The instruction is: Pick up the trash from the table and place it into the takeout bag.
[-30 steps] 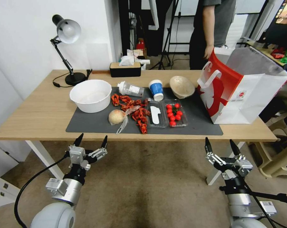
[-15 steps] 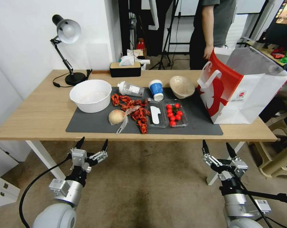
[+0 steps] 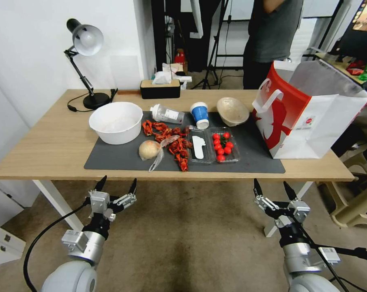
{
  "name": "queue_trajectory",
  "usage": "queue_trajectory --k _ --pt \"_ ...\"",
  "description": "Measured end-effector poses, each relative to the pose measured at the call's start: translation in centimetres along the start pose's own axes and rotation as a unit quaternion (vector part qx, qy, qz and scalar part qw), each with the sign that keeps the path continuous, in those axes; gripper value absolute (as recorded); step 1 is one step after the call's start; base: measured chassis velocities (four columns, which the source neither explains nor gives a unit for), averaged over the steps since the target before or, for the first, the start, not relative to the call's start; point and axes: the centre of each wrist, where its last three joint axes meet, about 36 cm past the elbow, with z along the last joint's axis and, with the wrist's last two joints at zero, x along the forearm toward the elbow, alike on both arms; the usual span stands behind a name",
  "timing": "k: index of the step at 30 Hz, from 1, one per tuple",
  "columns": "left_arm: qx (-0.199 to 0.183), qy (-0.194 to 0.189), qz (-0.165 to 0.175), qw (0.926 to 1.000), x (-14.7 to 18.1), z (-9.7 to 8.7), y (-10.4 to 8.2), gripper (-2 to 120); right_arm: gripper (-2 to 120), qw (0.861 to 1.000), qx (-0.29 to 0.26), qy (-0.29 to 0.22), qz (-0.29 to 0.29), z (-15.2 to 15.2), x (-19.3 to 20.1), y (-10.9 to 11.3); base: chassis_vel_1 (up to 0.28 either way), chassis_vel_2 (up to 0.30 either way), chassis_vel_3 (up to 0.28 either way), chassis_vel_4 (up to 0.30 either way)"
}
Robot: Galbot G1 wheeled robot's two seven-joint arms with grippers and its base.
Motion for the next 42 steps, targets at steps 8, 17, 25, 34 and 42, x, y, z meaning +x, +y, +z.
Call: queue_trajectory --k 8,17,25,34,42 --pt "0.002 -0.003 -0.002 1.0000 -0.2 0.1 0.1 100 100 1.000 0.009 0.007 -0.026 -2.1 -3.8 1.0 0.000 0.000 0.000 0.000" --pt "0.000 -0.005 -0.004 1.0000 -0.6 0.2 0.4 100 100 0.997 -0.037 0.022 -0.066 -5.0 -13.7 3.5 0.000 0.000 0.000 0.000" --pt "-0.002 -0.002 -0.006 1.0000 -0.8 0.5 0.7 100 100 0.994 -0.090 0.061 0.000 -5.9 -20.0 6.8 0.000 0.000 0.000 0.000" --pt "0.002 0.001 -0.010 0.9999 -1.0 1.3 0.4 100 100 0.971 -0.193 0.117 0.085 -9.0 -24.7 8.5 0.000 0.000 0.000 0.000" --pt "-0.002 -0.002 -0.009 1.0000 -1.1 1.5 0.7 100 100 0.941 -0.287 0.135 0.119 -10.9 -27.5 8.4 0.000 0.000 0.000 0.000"
